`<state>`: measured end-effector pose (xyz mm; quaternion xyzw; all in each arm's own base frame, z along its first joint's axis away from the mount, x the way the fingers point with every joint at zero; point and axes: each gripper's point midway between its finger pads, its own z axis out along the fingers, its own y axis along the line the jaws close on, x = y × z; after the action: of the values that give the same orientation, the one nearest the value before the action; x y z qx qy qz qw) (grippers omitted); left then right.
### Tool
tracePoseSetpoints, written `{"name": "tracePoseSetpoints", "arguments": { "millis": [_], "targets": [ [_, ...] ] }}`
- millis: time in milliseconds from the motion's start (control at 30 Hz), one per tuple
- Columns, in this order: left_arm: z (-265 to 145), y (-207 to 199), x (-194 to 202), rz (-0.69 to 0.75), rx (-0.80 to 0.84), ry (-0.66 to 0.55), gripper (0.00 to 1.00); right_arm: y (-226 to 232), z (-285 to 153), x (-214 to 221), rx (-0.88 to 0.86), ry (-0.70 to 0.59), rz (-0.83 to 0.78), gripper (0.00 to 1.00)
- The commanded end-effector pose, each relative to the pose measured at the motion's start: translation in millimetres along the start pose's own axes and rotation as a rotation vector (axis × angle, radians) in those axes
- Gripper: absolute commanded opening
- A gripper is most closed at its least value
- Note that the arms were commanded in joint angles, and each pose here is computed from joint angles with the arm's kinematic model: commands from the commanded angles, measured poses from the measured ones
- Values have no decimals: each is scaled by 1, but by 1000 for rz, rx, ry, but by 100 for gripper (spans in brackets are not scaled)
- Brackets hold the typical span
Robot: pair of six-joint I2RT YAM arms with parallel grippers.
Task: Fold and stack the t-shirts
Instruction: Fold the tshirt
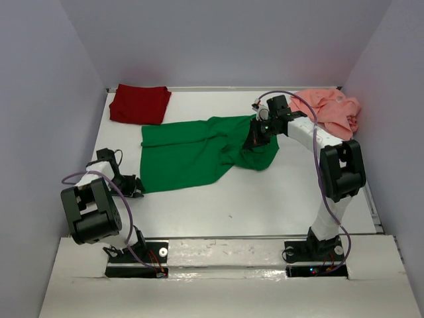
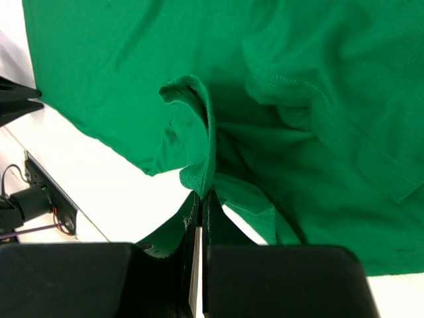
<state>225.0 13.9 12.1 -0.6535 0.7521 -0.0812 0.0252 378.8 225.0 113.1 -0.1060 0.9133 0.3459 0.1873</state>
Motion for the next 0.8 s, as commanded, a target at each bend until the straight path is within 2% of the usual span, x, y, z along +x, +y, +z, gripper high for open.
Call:
{"name": "tracePoseSetpoints", "arguments": {
  "millis": [0, 200, 400, 567, 667, 700, 767],
  "targets": [
    [15, 15, -8, -29, -68, -31, 37, 15, -15, -16, -36, -68, -46, 0],
    [21, 17, -6, -26, -82, -11, 38, 15, -15, -15, -35, -66, -47, 0],
    [21, 10, -8, -10, -63, -13, 56, 12, -16, -15, -33, -67, -40, 0],
    [23, 9, -9, -13, -62, -14, 56, 12, -17, -16, -35, -69, -41, 0],
    [26, 7, -10, -16, -56, -16, 50, 13, -17, -16, -35, -71, -44, 0],
    [28, 8, -10, -18, -60, -12, 39, 13, -17, -15, -35, -71, -45, 0],
    [30, 7, -10, -19, -53, -8, 24, 13, -18, -15, -35, -71, -44, 0]
  ]
}}
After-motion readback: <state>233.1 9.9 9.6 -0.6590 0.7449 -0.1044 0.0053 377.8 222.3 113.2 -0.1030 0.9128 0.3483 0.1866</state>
